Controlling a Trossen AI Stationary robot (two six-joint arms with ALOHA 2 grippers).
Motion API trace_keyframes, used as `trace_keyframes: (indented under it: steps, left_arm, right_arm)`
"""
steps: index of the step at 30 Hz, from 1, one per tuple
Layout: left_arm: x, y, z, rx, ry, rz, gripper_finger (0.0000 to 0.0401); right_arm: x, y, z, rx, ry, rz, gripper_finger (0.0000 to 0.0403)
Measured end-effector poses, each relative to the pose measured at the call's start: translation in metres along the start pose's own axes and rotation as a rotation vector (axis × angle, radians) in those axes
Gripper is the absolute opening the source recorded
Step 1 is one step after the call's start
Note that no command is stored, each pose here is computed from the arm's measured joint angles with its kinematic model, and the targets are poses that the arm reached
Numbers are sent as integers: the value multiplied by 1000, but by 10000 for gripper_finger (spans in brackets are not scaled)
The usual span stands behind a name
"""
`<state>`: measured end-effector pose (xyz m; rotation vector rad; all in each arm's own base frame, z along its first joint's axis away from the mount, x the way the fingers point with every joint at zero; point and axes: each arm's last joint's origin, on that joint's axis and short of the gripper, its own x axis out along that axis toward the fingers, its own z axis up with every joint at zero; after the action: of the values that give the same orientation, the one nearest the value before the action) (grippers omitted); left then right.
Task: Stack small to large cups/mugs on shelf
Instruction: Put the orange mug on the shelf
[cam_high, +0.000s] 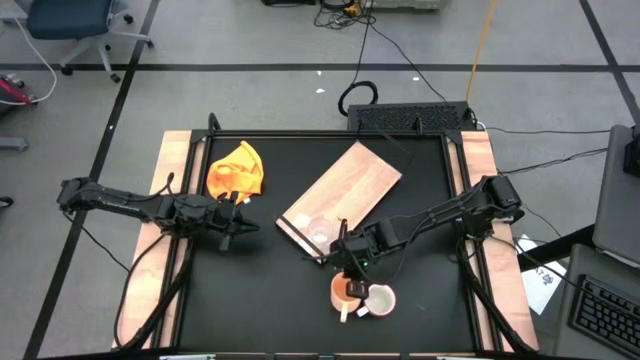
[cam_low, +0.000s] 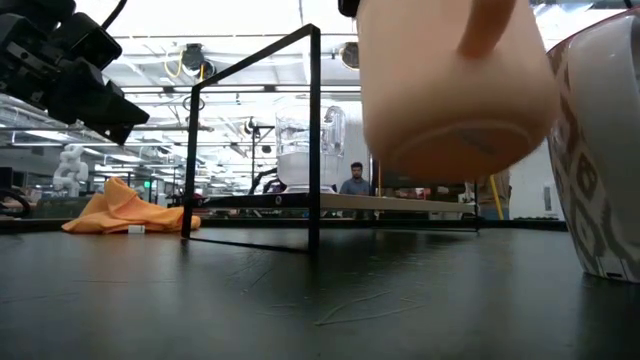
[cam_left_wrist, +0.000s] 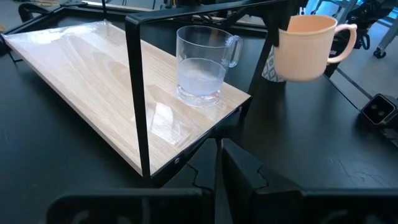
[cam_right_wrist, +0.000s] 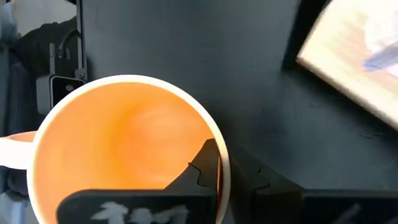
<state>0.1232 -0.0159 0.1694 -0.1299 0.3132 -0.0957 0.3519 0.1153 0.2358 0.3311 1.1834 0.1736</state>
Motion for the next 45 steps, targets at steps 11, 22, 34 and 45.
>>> trace_keyframes:
  steps: [11,22,34,45]
  left_arm:
    - [0,1,1,0,-10,25,26]
    - [0,1,1,-6,-11,25,26]
    - [0,1,1,-6,-11,25,26]
    - [0,1,1,-6,-11,25,26]
  right_arm:
    - [-35,0,-2,-29,-65,-7,2]
    - [-37,-1,-2,-43,-63,-10,2]
    - [-37,-5,-1,-176,-58,-22,2]
    - [-42,-20,2,-172,-39,-48,2]
